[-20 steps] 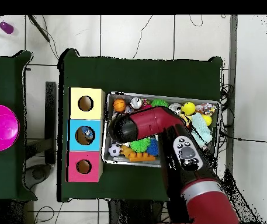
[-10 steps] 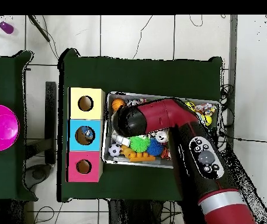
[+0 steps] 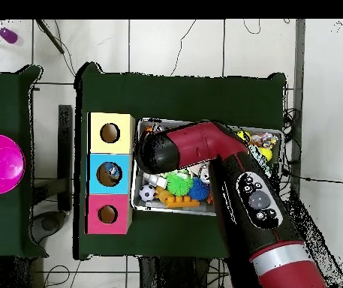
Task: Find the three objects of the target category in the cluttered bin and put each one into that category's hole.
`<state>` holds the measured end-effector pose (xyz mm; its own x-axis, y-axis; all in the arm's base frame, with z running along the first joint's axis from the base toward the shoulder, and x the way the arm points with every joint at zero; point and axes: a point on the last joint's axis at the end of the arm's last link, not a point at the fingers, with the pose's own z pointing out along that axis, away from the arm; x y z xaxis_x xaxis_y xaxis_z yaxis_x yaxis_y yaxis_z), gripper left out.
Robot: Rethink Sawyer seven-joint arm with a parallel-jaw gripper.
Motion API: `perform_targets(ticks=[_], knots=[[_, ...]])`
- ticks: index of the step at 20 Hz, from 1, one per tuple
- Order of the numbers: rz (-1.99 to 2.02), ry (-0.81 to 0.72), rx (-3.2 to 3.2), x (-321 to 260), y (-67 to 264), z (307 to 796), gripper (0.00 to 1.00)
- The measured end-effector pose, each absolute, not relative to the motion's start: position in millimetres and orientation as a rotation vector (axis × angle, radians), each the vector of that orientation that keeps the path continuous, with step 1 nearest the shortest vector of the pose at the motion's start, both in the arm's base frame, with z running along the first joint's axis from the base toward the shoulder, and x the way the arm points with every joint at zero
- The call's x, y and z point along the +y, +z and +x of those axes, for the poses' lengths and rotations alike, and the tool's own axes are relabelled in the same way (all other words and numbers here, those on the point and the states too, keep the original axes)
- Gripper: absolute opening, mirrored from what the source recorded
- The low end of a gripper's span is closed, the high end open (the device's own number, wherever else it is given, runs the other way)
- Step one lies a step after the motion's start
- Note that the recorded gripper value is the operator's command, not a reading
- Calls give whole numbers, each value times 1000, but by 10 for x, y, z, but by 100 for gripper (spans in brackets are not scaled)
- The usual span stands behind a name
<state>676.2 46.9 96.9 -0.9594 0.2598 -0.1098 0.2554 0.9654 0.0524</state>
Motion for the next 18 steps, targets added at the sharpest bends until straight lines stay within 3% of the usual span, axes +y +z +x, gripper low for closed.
perform_targets(ticks=[4,18], knots=[[391,65,3009,531,1057,6754,0],[452,134,3153,898,1881,6479,0]])
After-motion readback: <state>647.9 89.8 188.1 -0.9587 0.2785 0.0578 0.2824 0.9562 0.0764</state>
